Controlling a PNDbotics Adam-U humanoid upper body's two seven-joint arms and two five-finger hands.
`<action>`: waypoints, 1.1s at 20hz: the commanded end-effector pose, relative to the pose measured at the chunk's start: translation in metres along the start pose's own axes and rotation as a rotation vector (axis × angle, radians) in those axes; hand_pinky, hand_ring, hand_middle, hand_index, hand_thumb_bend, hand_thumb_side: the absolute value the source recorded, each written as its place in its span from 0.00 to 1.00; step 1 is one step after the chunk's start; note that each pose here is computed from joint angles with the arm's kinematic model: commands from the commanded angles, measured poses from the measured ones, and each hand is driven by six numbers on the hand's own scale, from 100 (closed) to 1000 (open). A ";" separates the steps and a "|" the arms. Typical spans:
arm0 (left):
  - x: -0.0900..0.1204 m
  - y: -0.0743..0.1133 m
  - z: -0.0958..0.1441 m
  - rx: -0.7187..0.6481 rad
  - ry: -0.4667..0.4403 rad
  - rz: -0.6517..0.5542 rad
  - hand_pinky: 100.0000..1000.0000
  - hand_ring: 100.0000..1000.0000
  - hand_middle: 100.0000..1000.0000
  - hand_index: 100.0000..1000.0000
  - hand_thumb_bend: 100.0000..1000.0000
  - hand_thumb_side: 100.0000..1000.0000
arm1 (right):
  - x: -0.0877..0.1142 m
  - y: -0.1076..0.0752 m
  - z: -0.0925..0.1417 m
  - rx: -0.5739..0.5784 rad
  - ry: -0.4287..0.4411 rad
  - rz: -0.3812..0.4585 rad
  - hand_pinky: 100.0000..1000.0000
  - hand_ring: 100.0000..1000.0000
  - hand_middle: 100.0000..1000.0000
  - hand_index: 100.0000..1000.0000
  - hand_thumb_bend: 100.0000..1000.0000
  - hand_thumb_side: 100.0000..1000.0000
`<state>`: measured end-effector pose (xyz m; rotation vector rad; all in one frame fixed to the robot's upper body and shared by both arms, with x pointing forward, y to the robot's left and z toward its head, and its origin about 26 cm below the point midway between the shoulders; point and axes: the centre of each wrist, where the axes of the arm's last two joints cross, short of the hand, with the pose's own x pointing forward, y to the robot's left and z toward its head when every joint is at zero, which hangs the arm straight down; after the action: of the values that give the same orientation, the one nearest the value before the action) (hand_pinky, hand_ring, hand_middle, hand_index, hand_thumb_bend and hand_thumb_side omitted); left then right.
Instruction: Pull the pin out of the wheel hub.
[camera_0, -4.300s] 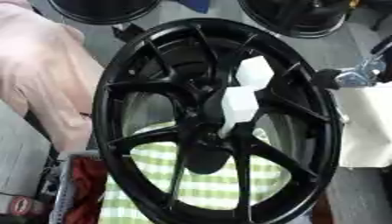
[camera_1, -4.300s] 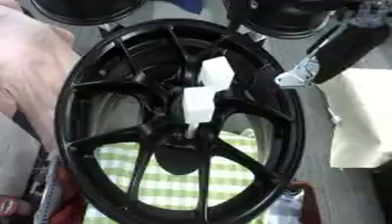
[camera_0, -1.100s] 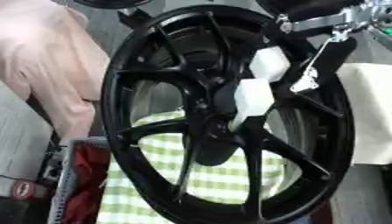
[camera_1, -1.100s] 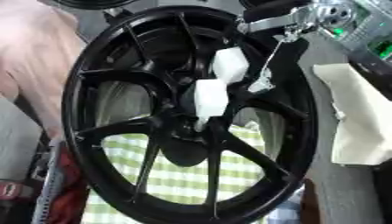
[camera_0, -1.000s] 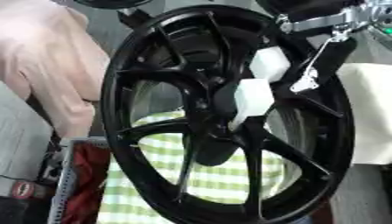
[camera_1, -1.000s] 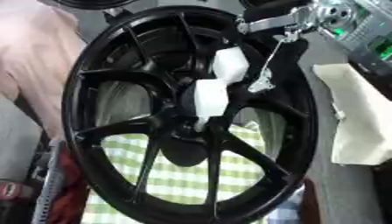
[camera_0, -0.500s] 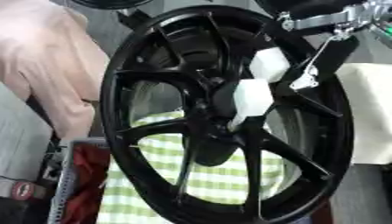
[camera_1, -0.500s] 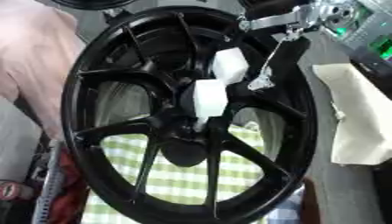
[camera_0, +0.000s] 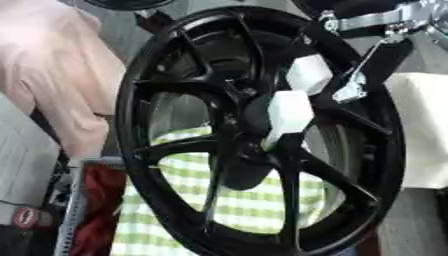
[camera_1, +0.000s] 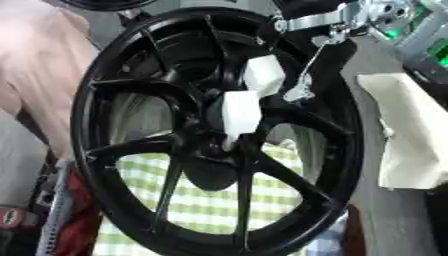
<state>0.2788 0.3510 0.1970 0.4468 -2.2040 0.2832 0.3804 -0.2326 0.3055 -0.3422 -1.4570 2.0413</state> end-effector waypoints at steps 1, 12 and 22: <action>0.008 0.000 -0.003 -0.012 -0.030 -0.001 0.80 0.59 0.66 0.83 0.10 0.78 | 0.001 -0.012 0.012 -0.033 0.023 0.021 0.88 0.76 0.61 0.70 0.36 0.20; 0.007 0.000 -0.002 -0.008 -0.025 0.000 0.80 0.59 0.66 0.83 0.09 0.79 | 0.003 -0.009 0.007 -0.054 0.000 0.010 0.87 0.74 0.52 0.64 0.17 0.10; 0.006 0.001 -0.001 0.000 -0.019 0.001 0.81 0.59 0.66 0.83 0.09 0.79 | 0.008 -0.008 0.006 -0.064 -0.031 -0.016 0.85 0.68 0.44 0.60 0.15 0.00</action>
<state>0.2788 0.3500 0.1952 0.4407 -2.1976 0.2910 0.3782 -0.2275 0.3036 -0.2956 -1.5163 2.0047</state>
